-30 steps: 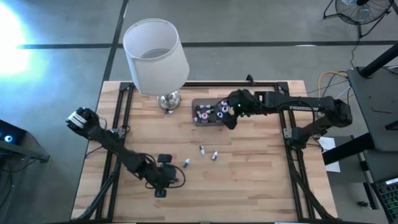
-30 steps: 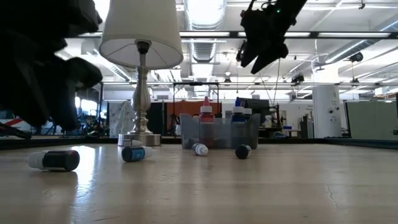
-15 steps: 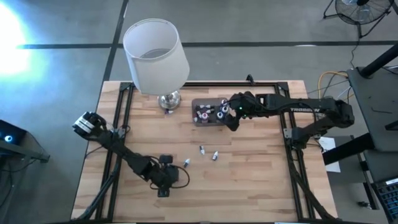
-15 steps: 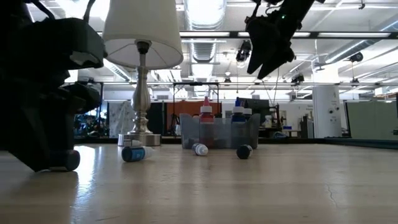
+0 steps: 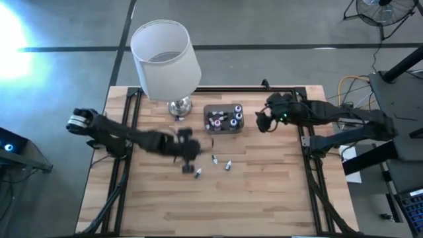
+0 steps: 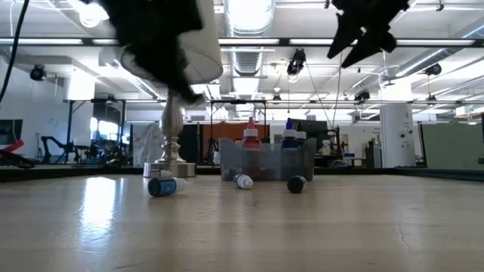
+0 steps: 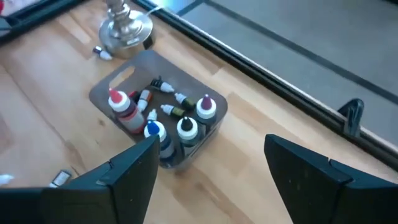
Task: Pick & Place food coloring
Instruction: Put the small red food coloring bottle into the bin
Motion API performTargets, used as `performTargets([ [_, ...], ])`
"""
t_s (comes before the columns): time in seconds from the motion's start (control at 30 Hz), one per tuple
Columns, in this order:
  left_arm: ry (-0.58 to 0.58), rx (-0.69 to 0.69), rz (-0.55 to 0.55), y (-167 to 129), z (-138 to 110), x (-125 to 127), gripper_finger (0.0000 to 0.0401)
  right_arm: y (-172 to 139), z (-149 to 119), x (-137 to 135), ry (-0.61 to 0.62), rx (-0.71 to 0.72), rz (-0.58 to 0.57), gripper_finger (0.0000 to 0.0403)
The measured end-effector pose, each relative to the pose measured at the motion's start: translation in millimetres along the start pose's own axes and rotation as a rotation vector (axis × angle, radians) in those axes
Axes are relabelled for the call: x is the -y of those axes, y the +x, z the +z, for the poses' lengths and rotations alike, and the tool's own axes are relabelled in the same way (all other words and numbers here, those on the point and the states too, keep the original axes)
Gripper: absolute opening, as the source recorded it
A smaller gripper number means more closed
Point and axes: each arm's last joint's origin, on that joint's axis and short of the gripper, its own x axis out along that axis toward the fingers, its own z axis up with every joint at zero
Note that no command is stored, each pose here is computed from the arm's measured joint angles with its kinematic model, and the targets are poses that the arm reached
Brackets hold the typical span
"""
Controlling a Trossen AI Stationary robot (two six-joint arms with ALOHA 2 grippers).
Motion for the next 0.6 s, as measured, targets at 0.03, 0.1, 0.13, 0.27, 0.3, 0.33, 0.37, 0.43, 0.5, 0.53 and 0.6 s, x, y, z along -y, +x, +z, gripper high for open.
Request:
performTargets([
  [0.03, 0.006, 0.043, 0.026, -5.3, 13.1, -13.5, 0.0049, -1.1, -3.7, 0.7, 0.011, 0.001, 0.002, 0.0281],
  [0.1, 0.023, 0.106, 0.080, -12.7, 33.3, -39.5, 0.0049, 0.1, -12.9, 1.6, 0.036, -0.013, 0.002, 0.0281],
  [0.13, 0.026, 0.116, 0.111, -13.6, 41.0, -54.2, 0.0049, 1.4, -17.9, 1.3, 0.051, -0.022, 0.001, 0.0281],
  [0.27, -0.051, 0.171, 0.158, -7.9, 65.6, -110.0, 0.0049, 10.3, -38.6, -3.3, 0.082, -0.058, -0.010, 0.0281],
  [0.3, -0.075, 0.181, 0.158, -5.2, 69.8, -119.9, 0.0049, 12.8, -43.0, -4.8, 0.086, -0.068, -0.010, 0.0281],
  [0.33, -0.095, 0.179, 0.177, -1.7, 72.6, -128.8, 0.0050, 15.5, -47.4, -6.8, 0.091, -0.078, -0.009, 0.0281],
  [0.37, -0.110, 0.168, 0.192, 3.7, 74.3, -136.4, 0.0050, 17.5, -50.9, -9.0, 0.098, -0.084, -0.005, 0.0282],
  [0.43, -0.143, 0.152, 0.234, 13.7, 77.8, -145.8, 0.0054, 20.7, -55.5, -13.1, 0.119, -0.084, 0.007, 0.0283],
  [0.5, -0.161, 0.123, 0.282, 24.6, 78.4, -149.0, 0.0062, 22.1, -58.1, -16.9, 0.126, -0.084, 0.016, 0.0283],
  [0.53, -0.161, 0.114, 0.306, 28.9, 79.4, -148.8, 0.0068, 22.3, -58.8, -18.5, 0.127, -0.082, 0.018, 0.0283],
  [0.6, -0.155, 0.103, 0.333, 35.6, 80.9, -145.3, 0.0082, 22.8, -60.4, -21.1, 0.121, -0.078, 0.013, 0.0284],
])
